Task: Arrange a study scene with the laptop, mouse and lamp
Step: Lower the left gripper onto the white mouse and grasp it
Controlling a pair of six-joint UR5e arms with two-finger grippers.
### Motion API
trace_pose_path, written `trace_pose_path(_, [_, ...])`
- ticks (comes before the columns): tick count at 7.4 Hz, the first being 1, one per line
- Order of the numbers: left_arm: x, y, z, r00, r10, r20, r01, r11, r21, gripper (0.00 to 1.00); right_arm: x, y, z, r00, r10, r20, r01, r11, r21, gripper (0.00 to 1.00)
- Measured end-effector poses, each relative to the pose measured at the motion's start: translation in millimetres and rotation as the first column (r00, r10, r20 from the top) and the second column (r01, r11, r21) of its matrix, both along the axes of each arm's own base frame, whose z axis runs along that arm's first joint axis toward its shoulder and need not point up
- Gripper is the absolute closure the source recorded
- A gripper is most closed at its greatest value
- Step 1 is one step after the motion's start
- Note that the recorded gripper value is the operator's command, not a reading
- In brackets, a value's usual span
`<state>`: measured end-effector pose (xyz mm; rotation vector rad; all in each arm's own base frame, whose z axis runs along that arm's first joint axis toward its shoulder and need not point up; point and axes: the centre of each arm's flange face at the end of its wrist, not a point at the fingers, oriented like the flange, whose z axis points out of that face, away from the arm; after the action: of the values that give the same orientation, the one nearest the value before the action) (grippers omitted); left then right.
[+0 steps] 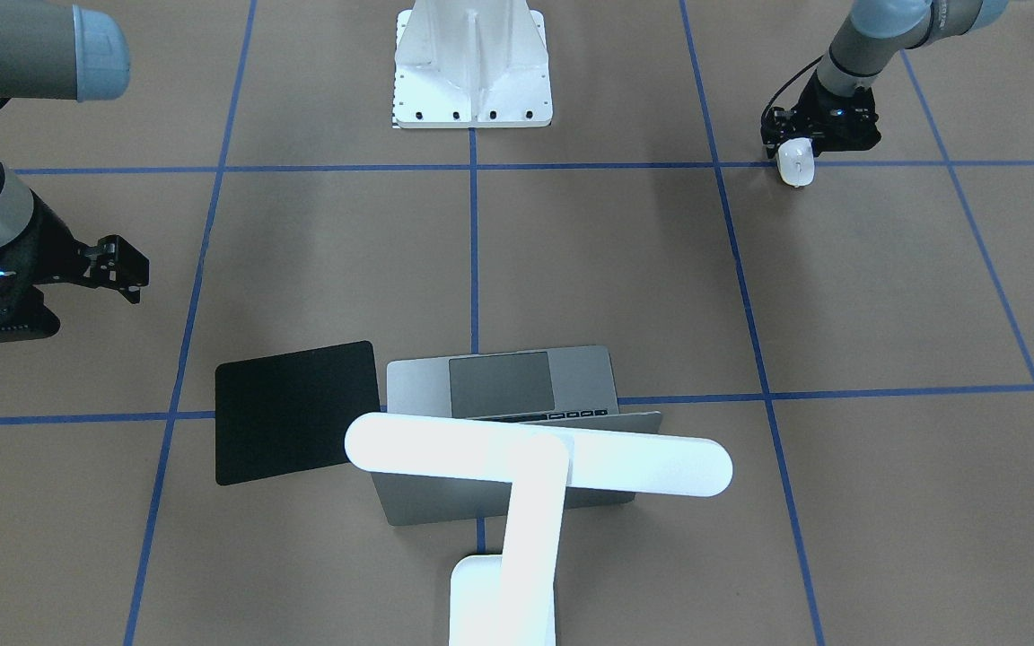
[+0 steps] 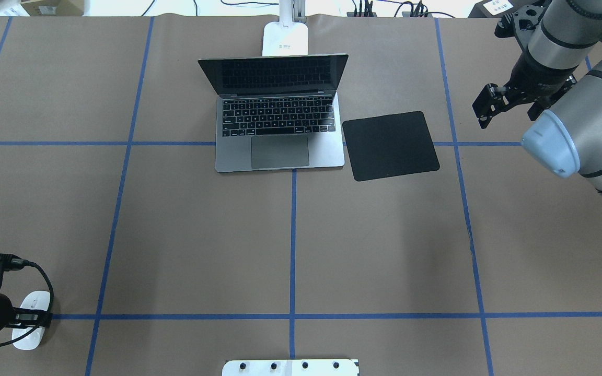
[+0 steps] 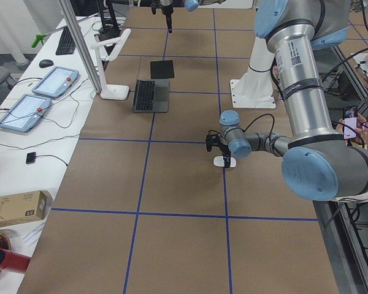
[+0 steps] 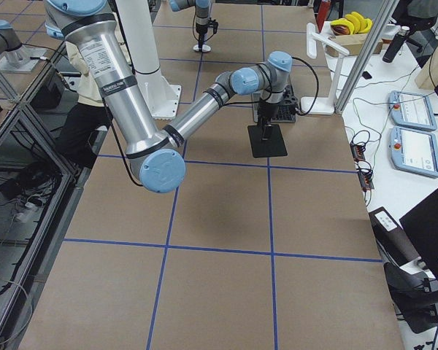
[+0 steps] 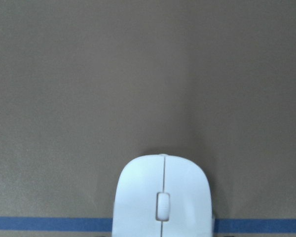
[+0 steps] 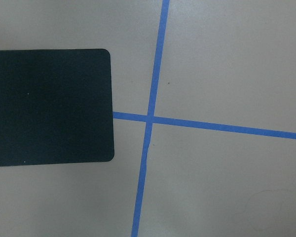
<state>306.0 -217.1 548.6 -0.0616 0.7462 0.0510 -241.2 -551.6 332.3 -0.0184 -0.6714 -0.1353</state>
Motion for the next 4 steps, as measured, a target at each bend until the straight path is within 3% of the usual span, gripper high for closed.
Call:
trace_pose_path(1, [-0.3,0.1,-0.1,1.000,0.000,0.000,0.000,1.000,0.000,0.69,-0.1,0.0,0.0,1.000,0.000,0.000,0.000,1.000,0.000,0.00])
trace_pose_path(4, [-0.9,-0.5,-2.9,1.000,0.001,-0.006,-0.001,1.000,-0.001,0.77,-0.3,-0.2,-0.2,1.000,0.000,0.000,0.000,1.000,0.000,0.00])
